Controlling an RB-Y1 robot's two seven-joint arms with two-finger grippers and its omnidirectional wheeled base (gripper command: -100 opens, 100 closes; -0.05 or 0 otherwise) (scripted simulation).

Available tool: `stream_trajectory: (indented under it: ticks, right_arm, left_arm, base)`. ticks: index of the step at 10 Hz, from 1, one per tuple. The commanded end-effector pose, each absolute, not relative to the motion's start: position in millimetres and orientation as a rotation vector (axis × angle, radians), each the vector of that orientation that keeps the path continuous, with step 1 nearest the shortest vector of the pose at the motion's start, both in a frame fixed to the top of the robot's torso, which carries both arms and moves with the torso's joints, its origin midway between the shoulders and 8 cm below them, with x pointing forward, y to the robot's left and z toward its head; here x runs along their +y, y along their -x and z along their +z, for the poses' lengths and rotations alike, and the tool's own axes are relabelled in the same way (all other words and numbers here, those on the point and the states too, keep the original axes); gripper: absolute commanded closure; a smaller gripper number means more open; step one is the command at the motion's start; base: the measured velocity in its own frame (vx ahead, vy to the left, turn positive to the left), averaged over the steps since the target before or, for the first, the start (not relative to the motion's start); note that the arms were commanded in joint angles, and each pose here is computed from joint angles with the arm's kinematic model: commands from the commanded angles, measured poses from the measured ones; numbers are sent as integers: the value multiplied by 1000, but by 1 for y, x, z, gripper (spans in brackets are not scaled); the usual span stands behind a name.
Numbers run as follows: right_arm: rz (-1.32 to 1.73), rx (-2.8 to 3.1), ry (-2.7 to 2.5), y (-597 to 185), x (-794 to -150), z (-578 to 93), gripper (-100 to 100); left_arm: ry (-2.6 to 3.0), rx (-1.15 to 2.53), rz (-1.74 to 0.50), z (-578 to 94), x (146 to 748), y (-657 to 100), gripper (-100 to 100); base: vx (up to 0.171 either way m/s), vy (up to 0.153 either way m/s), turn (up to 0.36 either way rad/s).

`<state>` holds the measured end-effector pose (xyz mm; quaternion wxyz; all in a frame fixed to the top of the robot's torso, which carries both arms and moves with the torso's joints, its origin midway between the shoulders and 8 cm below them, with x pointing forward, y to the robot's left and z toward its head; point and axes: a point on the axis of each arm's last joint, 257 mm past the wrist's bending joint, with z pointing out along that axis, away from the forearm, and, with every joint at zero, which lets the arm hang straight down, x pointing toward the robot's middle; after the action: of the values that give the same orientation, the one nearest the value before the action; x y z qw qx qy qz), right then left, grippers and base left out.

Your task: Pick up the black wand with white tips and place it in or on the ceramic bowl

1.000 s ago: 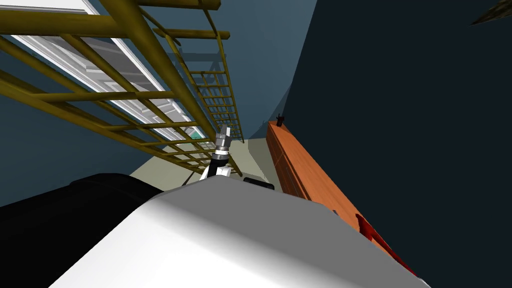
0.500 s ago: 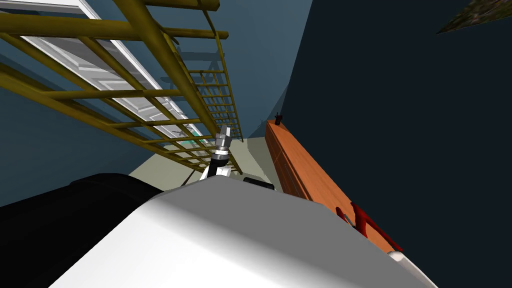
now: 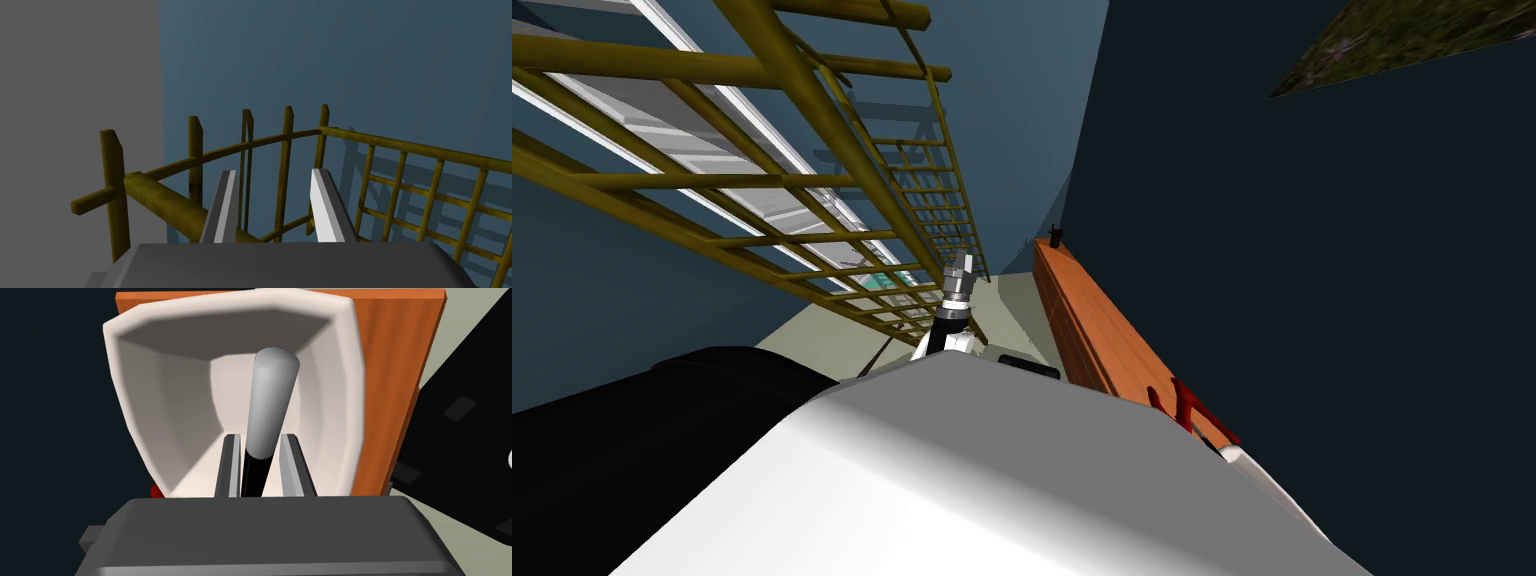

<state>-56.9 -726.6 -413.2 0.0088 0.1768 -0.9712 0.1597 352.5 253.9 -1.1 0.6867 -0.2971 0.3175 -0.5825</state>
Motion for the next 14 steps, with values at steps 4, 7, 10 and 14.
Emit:
stream_trajectory:
  ticks: [4, 7, 10, 14]
  right_arm:
    - [431, -3066, -649, 30, -712, -408, 100]
    - [436, -3065, -638, 33, -714, -408, -100]
    - [436, -3065, -638, 33, -714, -408, -100]
    - [436, -3061, -663, 21, -722, -387, -100]
  left_arm:
    - [665, 711, -1304, -1, 254, -353, 0]
    - [665, 711, -1305, -1, 254, -353, 0]
    - [665, 711, -1305, -1, 254, -353, 0]
    - [665, 711, -1305, -1, 254, -353, 0]
  base:
    - [-25, -128, -49]
    - [-3, -24, 3]
    - [0, 0, 0]
    - [3, 18, -37]
